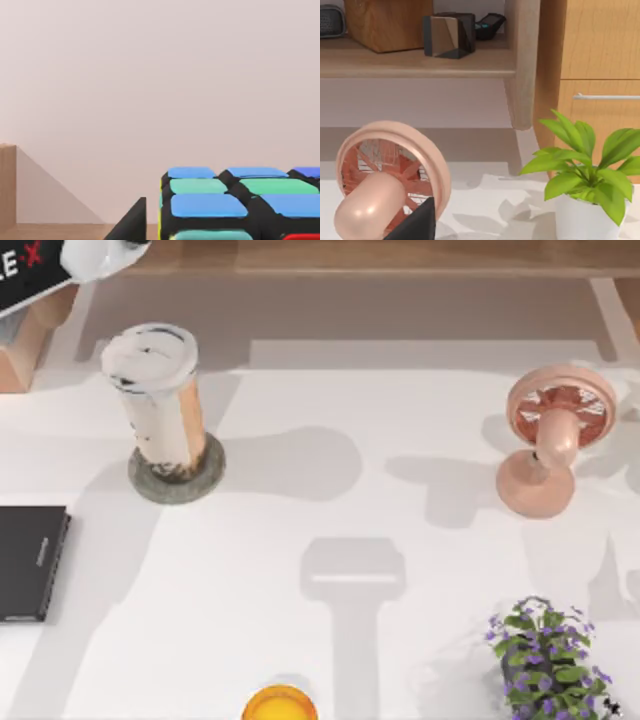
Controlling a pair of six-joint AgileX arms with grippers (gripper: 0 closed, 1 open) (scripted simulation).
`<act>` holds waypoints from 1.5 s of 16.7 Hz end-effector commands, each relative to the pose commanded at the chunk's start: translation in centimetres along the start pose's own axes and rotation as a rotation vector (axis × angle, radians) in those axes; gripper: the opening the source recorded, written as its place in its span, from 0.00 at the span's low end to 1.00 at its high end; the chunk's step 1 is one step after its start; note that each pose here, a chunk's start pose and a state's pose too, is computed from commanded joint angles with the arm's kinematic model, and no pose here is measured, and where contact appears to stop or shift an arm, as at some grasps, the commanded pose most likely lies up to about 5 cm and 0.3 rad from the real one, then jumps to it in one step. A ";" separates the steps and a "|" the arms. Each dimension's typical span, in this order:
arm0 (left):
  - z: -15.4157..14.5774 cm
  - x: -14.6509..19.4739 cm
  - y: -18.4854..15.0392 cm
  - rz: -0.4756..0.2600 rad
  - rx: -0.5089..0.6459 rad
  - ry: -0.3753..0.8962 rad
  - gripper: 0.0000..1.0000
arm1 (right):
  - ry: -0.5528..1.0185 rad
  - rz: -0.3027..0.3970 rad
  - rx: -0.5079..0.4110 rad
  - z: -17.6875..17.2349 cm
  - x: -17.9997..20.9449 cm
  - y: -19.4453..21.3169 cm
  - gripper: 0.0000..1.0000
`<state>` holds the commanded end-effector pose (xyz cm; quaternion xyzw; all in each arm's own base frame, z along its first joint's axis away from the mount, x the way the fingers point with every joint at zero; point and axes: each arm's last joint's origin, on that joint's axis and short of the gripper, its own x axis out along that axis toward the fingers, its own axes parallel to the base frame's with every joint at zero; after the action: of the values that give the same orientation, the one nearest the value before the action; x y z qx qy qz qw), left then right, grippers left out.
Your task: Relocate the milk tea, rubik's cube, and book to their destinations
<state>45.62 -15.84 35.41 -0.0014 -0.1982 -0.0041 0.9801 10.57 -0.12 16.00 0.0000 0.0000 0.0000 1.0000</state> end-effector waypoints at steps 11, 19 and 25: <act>0.2 -0.3 -0.1 -0.003 -0.002 -0.001 1.00 | 0.000 0.000 0.000 0.0 0.0 0.0 1.00; 1.0 -2.3 -0.1 -0.003 0.000 0.002 1.00 | 0.000 0.000 0.000 0.0 0.0 0.0 1.00; 1.0 -2.6 0.1 0.002 0.002 0.003 1.00 | 0.000 0.000 0.000 0.0 0.0 0.0 1.00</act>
<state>42.80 -15.71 35.31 -0.0006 -0.1967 -0.0031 0.9805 10.57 -0.12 16.00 0.0000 0.0000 0.0000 1.0000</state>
